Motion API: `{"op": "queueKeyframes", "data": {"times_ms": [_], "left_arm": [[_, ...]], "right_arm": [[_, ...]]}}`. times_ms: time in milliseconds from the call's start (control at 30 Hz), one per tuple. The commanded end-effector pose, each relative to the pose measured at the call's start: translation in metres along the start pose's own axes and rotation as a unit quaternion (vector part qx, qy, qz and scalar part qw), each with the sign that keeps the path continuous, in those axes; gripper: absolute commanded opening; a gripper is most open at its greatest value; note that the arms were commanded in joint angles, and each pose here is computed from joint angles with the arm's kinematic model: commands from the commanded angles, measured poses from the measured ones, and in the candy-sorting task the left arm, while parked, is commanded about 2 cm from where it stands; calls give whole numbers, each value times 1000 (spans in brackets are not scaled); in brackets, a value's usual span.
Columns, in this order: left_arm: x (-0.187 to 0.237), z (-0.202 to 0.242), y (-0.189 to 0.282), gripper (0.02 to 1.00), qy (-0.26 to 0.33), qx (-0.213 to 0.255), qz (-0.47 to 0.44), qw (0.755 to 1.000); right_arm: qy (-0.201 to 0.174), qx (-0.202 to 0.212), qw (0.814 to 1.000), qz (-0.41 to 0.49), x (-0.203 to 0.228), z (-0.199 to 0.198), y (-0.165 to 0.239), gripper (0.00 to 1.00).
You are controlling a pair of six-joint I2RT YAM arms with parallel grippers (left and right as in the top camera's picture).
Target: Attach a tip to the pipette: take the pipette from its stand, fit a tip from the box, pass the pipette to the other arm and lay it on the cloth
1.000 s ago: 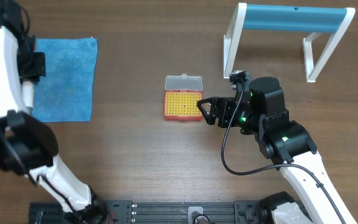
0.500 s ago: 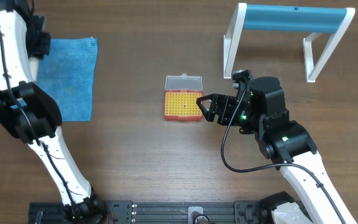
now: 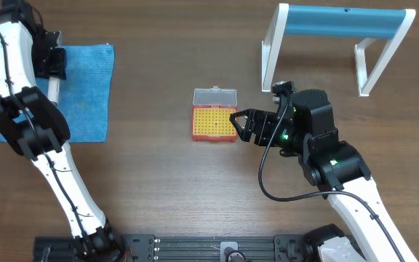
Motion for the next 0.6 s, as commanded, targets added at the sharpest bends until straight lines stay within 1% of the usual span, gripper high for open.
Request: {"op": "queueKeyframes", "data": {"times_ms": [33, 167, 233, 300, 567, 600], "left_arm": [[-4, -1, -21, 29, -11, 15, 8, 1000], [-3, -1, -31, 29, -11, 19, 20, 1000], [-2, 2, -31, 29, -12, 2, 28, 1000], [-1, 3, -31, 29, -16, -6, 33, 999], [-1, 4, -31, 29, -16, -8, 33, 999], [-1, 3, -31, 73, -16, -7, 34, 999]], "right_arm": [[-7, -1, 1000, -13, -5, 3, 3, 893], [-14, -1, 1000, -13, -5, 3, 3, 895], [-14, -2, 1000, -12, -5, 3, 3, 895], [-14, -2, 1000, -13, -5, 3, 3, 893], [-16, -2, 1000, -13, -5, 3, 3, 893], [-16, -2, 1000, -13, -5, 3, 3, 895]]}}
Point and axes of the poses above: each gripper's point midway between its finger pads, its own y axis back along the fingers, its own z axis along the line the jaws close on, x = y × z, the point moved 9 cm from there along y, back along the fingers, and after that the axes turned 12 degrees about -y, right-handed, at the moved point
